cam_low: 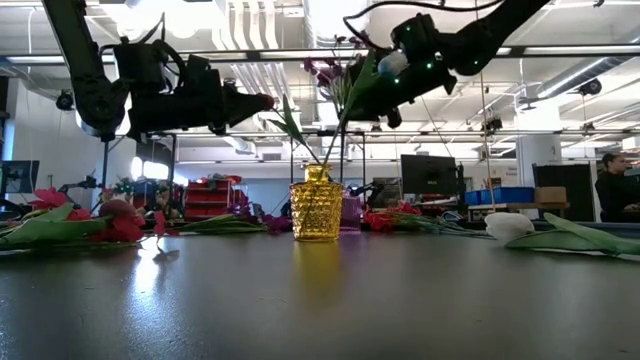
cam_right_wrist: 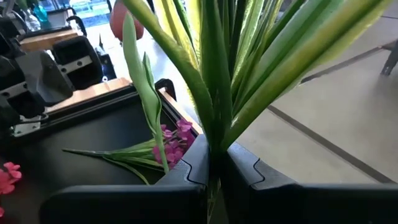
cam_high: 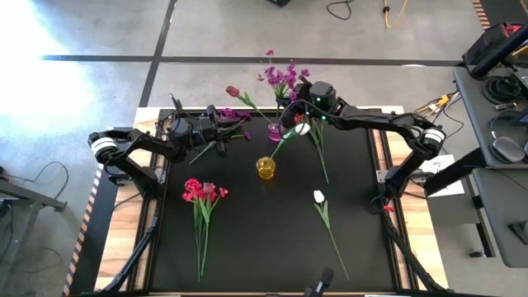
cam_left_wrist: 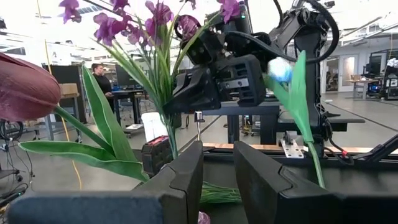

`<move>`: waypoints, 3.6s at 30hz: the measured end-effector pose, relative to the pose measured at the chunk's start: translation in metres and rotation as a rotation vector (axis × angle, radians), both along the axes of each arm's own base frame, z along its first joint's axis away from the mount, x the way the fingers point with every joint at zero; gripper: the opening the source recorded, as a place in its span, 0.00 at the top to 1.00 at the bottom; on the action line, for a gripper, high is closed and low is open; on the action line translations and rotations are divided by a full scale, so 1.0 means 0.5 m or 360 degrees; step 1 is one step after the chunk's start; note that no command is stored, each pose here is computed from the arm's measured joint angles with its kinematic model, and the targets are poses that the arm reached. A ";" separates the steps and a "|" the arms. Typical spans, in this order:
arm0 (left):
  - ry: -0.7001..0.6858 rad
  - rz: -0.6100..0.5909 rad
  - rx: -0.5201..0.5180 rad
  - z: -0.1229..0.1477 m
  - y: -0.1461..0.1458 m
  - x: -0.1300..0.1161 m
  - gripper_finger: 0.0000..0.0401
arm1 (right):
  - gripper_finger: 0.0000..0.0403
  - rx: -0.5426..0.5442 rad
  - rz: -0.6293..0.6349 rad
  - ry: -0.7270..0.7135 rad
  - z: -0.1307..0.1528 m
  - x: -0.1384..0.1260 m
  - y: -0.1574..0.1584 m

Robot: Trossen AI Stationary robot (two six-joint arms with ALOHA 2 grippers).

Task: Sort flowers into vase by color
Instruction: Put the bottom purple flowers into the violet vase, then put the purple flowers into the violet vase

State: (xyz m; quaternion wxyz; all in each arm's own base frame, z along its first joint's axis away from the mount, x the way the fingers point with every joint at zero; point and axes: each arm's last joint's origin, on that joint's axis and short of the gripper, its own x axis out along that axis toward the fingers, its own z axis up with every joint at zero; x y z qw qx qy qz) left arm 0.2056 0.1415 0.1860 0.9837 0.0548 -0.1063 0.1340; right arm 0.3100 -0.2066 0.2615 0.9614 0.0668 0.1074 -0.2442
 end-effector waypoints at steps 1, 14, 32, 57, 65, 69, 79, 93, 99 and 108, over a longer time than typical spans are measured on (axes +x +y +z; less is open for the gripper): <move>0.0000 0.0000 0.0000 0.000 0.000 0.000 0.81 | 0.97 0.0002 0.0001 0.0003 -0.002 0.001 0.000; 0.0000 -0.0001 0.0000 0.000 0.000 0.000 0.81 | 0.97 0.0047 0.0013 0.0071 -0.028 0.011 0.000; 0.0000 -0.0001 0.0000 0.000 0.000 0.000 0.81 | 0.81 0.0082 0.0017 0.0151 -0.055 0.017 -0.004; 0.0001 -0.0001 0.0000 0.000 0.000 0.000 0.81 | 0.50 0.0040 -0.0057 0.0368 -0.027 -0.014 0.019; 0.0007 -0.0005 -0.0004 -0.001 0.000 0.000 0.81 | 0.53 -0.0032 -0.0195 0.0511 0.045 -0.080 0.063; 0.0010 -0.0037 0.0004 0.000 -0.002 -0.001 0.81 | 0.67 -0.0047 -0.0205 0.0528 0.036 -0.109 0.082; 0.0047 -0.0222 0.0054 0.030 -0.030 -0.024 0.81 | 0.97 -0.0065 -0.0144 0.0457 -0.071 -0.147 0.111; 0.0798 -0.0069 -0.0476 0.035 -0.092 -0.098 0.81 | 0.97 -0.0132 -0.0114 0.0447 -0.085 -0.167 0.124; 0.1247 0.0477 -0.0710 0.035 -0.091 -0.120 0.81 | 0.97 -0.0169 -0.0101 0.0463 -0.083 -0.168 0.124; 0.1599 0.0694 -0.0957 0.010 -0.060 -0.084 0.76 | 0.97 -0.0141 -0.0023 0.0444 -0.084 -0.166 0.127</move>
